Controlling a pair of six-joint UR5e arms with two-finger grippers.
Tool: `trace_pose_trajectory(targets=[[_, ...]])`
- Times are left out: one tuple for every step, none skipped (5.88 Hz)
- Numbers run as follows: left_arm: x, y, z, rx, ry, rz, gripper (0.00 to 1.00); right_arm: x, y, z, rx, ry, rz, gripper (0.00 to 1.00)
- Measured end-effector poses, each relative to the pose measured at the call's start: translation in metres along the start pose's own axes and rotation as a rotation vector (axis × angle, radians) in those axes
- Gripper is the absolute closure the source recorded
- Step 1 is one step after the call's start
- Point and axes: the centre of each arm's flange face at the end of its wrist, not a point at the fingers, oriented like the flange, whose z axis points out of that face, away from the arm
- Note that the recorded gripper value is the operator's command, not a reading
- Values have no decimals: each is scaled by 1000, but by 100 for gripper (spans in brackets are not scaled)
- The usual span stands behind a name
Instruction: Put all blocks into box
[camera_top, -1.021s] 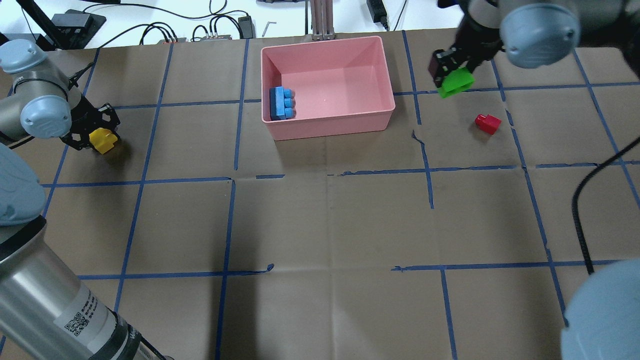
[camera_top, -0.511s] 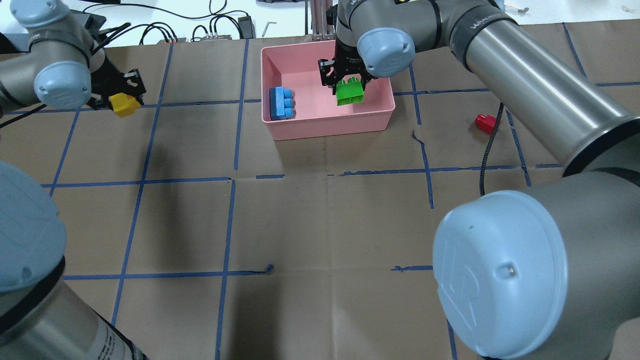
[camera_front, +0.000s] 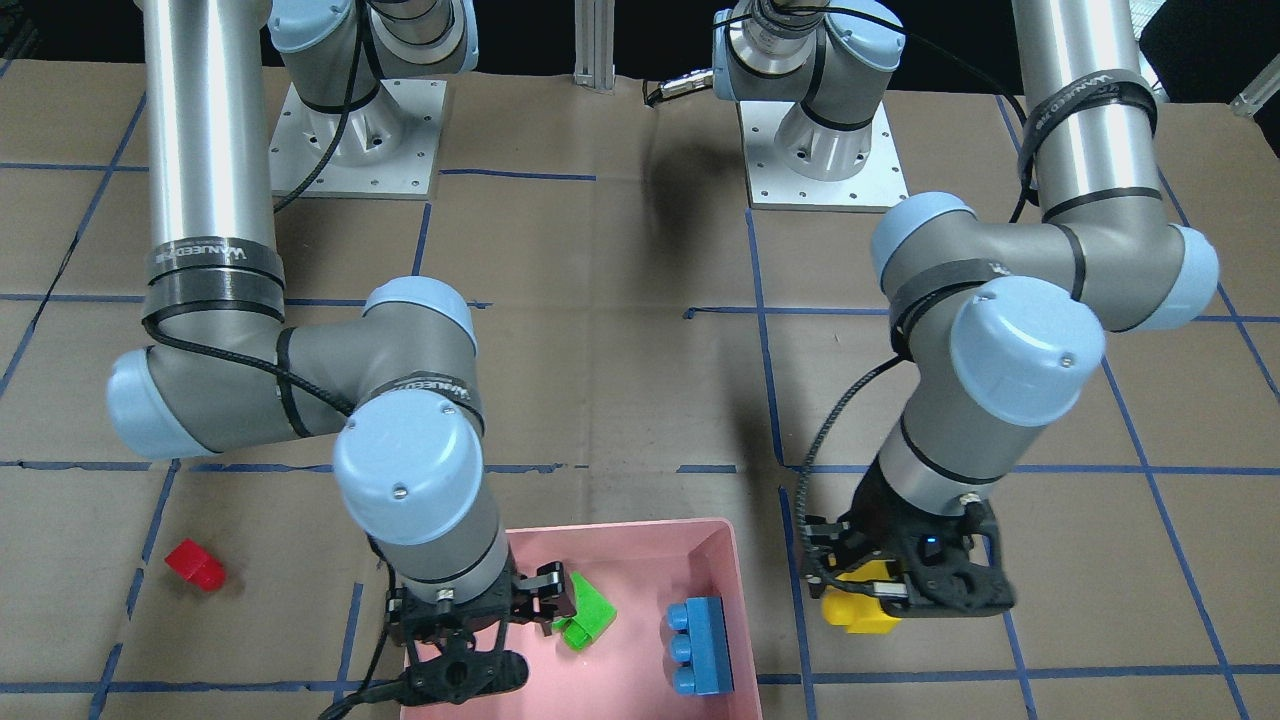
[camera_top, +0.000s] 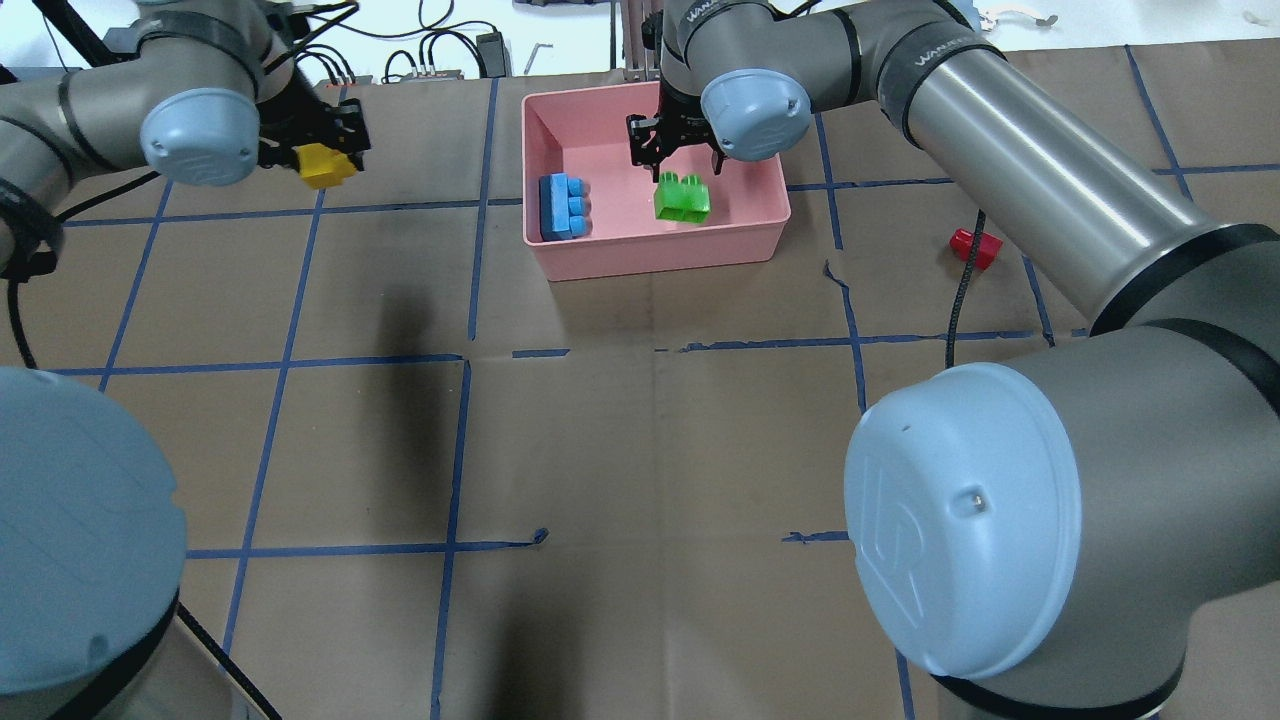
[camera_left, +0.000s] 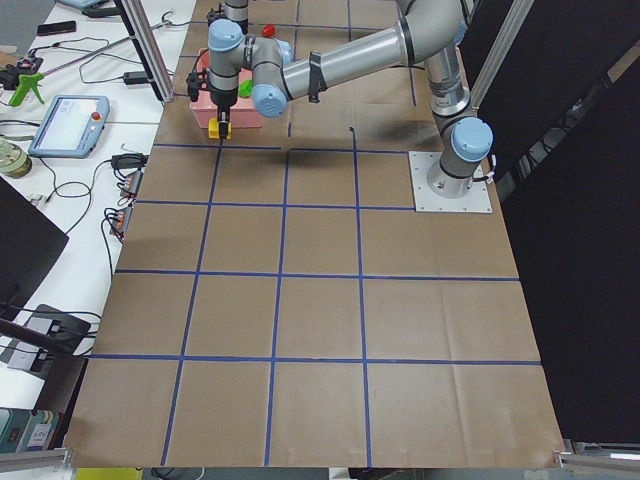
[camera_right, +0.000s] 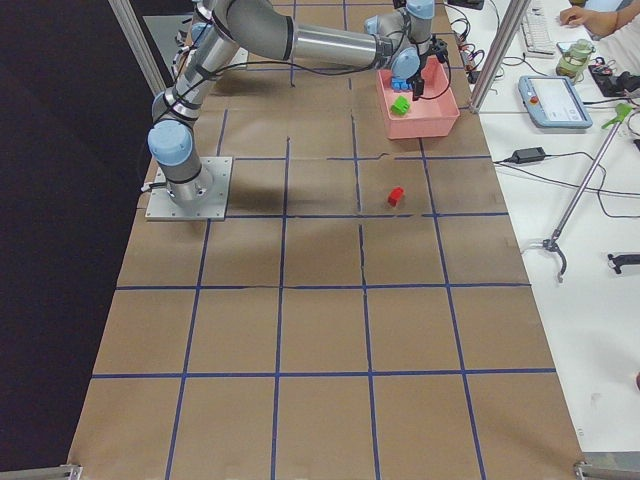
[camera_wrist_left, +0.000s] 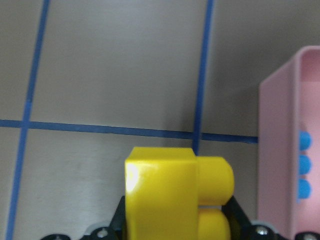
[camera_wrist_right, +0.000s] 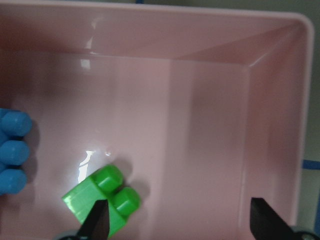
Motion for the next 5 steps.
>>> trace_pose_trajectory(targets=[[43,7,8,-5,58,49,93,41,-4,-11,-12,8,-15,0],[81,14,25,-19,101,71,39,86,-5,-21,-33,15,-37,0],[103,15,48,-3,119,69,0,141,-3,-27,-60,20,-78,1],[110,12,59,38,127,66,0,199,3,-31,-83,21,-148,1],[112,12,55,48,129,62,0,255,15,-28,-108,11,-231,1]])
